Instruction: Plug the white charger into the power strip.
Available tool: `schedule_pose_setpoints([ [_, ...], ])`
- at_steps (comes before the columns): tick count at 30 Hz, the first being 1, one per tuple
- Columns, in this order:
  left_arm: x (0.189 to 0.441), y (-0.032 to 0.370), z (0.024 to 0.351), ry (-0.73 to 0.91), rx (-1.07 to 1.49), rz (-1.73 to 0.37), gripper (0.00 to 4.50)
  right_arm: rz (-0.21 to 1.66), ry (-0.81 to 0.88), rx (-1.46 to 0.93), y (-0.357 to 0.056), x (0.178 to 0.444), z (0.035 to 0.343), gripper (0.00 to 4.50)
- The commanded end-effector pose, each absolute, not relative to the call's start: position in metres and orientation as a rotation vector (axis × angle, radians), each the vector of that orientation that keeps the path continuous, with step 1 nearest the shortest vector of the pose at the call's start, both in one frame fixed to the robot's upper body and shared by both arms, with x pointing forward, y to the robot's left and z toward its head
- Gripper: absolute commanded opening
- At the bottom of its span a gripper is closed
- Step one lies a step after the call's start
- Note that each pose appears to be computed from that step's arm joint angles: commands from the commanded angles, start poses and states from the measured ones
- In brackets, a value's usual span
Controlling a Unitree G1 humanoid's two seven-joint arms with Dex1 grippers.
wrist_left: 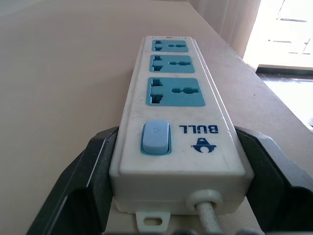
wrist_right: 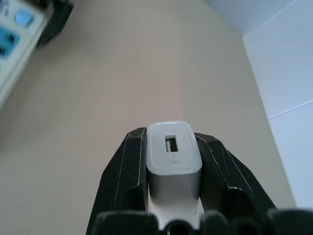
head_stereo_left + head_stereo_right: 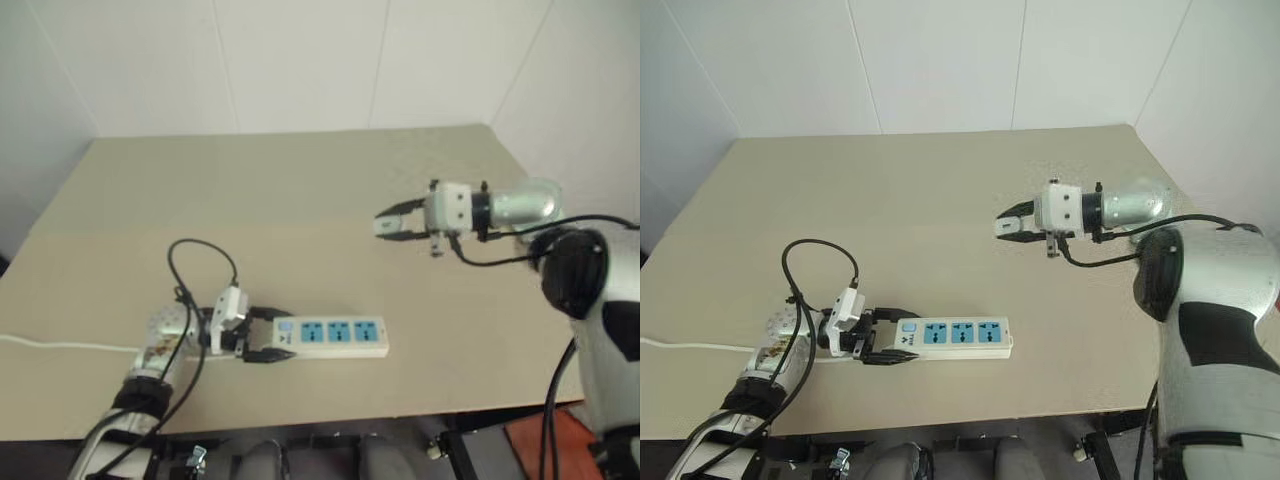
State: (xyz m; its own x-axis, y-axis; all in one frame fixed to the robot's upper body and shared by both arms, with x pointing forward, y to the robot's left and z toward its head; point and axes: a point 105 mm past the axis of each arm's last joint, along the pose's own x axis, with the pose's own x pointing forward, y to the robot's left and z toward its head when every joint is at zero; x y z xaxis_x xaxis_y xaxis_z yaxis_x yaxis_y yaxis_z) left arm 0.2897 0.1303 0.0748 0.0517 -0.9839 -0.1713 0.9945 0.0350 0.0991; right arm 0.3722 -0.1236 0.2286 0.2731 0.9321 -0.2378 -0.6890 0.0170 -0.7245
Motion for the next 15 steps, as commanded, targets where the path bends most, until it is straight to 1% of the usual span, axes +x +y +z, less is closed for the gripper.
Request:
schedule_pose_setpoints([
  [1, 0.290, 0.128, 0.065, 0.132, 0.235, -1.555, 3.27, 1.323, -0.394, -0.523, -0.107, 0.371, 0.222, 1.16],
  [5, 0.294, 0.127, 0.069, 0.145, 0.219, -1.568, 3.27, 1.403, -0.399, -0.286, -0.086, 0.363, 0.203, 1.16],
  [8, 0.295, 0.129, 0.068, 0.174, 0.222, -1.573, 3.27, 1.471, -0.337, -0.157, -0.077, 0.359, 0.193, 1.16],
  [12, 0.296, 0.131, 0.067, 0.191, 0.230, -1.562, 3.27, 1.508, -0.282, -0.123, -0.064, 0.356, 0.179, 1.16],
  [15, 0.295, 0.133, 0.065, 0.208, 0.246, -1.558, 3.27, 1.535, -0.262, -0.119, -0.059, 0.353, 0.176, 1.16],
])
